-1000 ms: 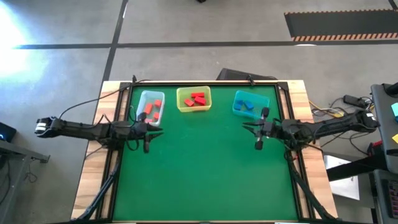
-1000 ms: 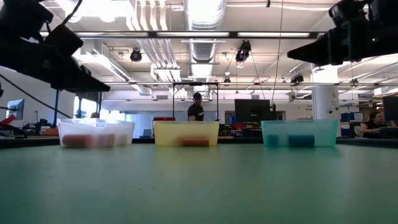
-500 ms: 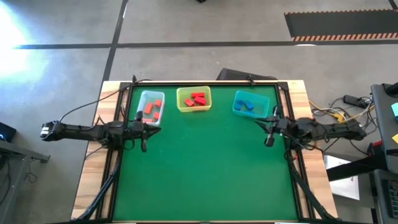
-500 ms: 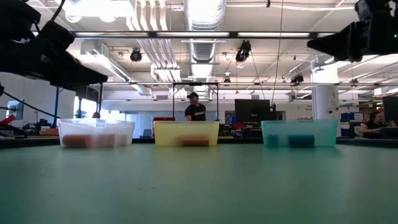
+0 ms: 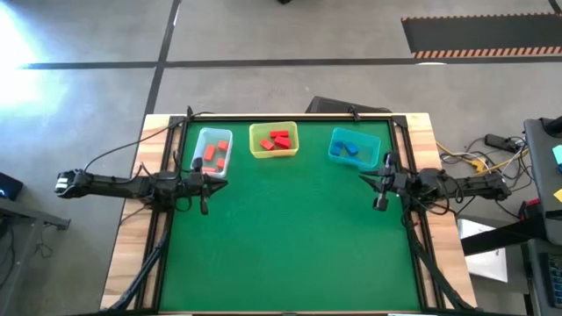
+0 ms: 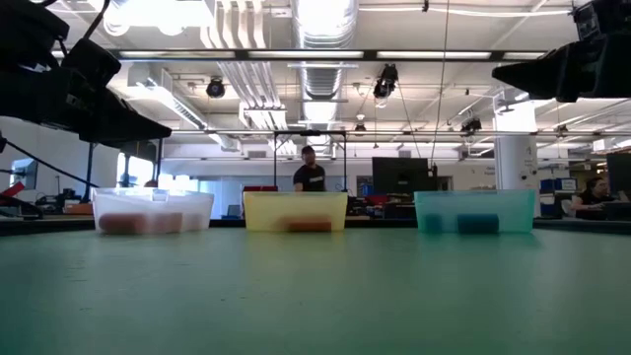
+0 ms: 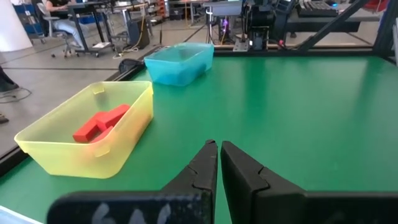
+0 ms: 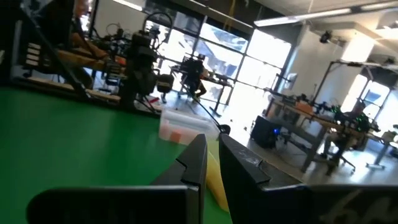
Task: Sort & place blocks by color
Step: Return to Home Position
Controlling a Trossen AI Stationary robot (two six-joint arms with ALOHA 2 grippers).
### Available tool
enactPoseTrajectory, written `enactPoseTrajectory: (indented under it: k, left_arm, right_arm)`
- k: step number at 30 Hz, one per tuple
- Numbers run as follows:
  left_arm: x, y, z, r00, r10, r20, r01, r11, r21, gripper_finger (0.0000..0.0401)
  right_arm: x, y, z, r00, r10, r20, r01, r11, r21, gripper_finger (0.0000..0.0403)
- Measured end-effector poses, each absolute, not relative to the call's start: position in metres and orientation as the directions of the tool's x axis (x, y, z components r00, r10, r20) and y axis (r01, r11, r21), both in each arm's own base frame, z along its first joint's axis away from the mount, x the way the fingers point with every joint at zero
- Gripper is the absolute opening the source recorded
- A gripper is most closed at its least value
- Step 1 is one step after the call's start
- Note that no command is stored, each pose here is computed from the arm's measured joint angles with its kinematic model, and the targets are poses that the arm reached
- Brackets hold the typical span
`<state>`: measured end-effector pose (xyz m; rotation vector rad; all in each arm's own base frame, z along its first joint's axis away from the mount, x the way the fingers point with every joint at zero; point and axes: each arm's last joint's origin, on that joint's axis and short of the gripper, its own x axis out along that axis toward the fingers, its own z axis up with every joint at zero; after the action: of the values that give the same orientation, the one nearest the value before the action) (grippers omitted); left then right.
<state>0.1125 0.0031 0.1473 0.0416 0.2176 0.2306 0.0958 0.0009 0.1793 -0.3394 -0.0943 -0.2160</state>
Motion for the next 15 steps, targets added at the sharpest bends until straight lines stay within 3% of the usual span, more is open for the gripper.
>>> enactPoseTrajectory:
  k: [15]
  left_arm:
    - [0.1129, 0.0031, 0.1468, 0.950, 0.231, -0.211, -0.222, 0.973, 0.066, 0.0006]
  right_arm:
    - [0.0973, 0.0008, 0.1772, 0.974, -0.200, 0.103, 0.220, 0.942, -0.253, 0.0033]
